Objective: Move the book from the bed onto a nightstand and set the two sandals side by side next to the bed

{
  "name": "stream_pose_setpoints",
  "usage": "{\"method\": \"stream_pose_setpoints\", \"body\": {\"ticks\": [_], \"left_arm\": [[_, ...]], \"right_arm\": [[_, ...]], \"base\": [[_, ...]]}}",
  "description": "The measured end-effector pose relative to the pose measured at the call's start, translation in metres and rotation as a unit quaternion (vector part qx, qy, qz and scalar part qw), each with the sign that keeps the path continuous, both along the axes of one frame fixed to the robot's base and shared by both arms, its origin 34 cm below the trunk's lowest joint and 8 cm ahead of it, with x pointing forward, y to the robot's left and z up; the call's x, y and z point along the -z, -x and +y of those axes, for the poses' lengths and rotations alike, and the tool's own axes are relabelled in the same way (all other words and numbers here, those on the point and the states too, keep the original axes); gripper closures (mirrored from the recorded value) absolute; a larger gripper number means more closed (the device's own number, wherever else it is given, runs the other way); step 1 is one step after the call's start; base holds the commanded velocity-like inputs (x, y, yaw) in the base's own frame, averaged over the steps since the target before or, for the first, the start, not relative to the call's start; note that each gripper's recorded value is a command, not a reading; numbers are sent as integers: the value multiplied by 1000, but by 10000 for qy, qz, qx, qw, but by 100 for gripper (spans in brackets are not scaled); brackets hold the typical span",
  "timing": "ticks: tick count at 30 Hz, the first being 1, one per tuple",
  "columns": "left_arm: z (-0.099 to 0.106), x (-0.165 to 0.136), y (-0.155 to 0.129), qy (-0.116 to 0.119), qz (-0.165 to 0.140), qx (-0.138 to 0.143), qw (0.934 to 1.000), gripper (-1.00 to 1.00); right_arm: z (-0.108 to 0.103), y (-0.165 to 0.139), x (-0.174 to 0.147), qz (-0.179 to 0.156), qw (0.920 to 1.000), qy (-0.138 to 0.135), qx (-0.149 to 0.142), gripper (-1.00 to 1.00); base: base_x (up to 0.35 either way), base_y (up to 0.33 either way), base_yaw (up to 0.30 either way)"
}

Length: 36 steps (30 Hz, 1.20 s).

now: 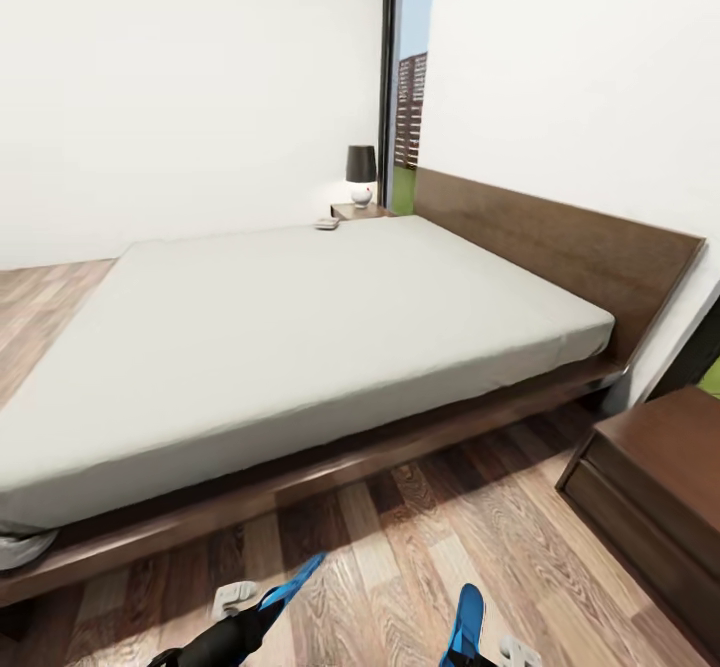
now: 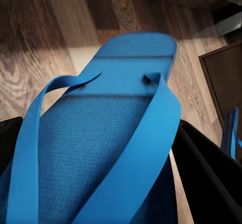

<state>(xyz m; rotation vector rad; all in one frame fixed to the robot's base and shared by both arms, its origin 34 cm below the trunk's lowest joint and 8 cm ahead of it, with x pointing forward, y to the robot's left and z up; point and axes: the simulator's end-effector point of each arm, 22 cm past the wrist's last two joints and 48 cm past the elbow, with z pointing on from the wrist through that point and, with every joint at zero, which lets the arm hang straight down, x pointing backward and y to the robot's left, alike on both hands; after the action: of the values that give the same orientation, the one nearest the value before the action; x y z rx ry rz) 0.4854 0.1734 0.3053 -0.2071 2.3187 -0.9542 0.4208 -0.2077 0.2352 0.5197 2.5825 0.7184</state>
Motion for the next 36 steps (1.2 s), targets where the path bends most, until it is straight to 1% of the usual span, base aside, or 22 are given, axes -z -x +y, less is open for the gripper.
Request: {"method": "stream_pose_setpoints", "body": {"ticks": [36], "left_arm": [[0,5,3,0,64,0,10000,100]], "right_arm": [[-1,4,4,62,10000,7,2,100]], "base": [[0,0,279]]}}
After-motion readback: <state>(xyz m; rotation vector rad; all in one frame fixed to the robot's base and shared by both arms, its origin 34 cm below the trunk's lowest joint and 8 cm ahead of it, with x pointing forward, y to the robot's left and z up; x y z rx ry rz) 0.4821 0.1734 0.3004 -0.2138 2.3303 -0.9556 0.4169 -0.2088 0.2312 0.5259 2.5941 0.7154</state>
